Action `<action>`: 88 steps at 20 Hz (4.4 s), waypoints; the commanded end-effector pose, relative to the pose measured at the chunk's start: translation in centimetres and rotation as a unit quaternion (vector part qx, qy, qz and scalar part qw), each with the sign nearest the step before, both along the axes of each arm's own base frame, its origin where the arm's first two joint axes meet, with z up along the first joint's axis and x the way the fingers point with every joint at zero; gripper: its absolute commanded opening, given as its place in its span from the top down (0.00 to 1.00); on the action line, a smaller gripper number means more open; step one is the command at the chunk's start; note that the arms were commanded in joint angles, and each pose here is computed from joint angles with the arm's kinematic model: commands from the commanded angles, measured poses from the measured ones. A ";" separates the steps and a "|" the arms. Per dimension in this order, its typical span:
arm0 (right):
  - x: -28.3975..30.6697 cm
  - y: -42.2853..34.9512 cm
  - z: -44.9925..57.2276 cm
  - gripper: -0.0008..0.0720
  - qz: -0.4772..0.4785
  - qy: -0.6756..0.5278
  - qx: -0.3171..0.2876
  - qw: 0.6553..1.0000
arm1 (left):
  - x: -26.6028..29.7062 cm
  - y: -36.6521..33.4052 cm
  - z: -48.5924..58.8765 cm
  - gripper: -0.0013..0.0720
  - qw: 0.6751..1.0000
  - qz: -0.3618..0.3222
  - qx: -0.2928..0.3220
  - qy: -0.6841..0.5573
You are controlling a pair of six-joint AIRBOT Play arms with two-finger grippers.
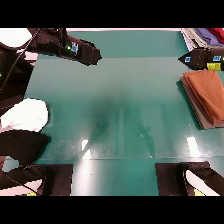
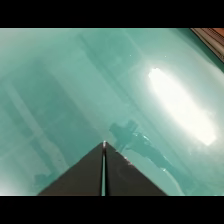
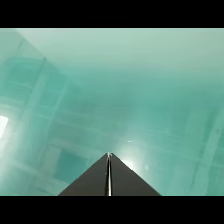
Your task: Fold the shirts.
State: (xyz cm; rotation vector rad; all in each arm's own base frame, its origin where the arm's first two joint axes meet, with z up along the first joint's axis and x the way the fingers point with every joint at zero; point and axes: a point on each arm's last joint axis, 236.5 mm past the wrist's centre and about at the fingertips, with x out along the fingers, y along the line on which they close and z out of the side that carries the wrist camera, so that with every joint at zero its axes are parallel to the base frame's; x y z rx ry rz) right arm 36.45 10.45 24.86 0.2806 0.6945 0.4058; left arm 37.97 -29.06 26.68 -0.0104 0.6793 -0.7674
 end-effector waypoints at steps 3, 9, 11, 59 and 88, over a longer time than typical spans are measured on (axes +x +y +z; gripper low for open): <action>-0.1 0.1 0.0 0.97 0.003 0.001 0.000 1.000 | 0.0 0.0 0.0 0.95 1.000 0.000 0.000 0.000; -0.1 0.1 0.0 0.97 0.003 0.001 0.000 1.000 | 0.0 0.0 0.0 0.95 1.000 0.000 0.000 0.000; -0.2 0.2 -0.1 0.97 0.004 0.004 -0.001 1.000 | 0.0 0.0 0.0 0.95 1.000 0.000 -0.001 -0.001; 0.3 0.7 13.8 0.97 0.030 -0.130 -0.017 0.991 | -4.9 6.9 0.7 0.95 0.989 0.064 0.109 -0.082; -0.5 0.1 11.0 0.97 0.053 -0.058 -0.048 0.996 | 3.3 6.0 -32.5 0.44 0.927 0.190 -0.003 0.325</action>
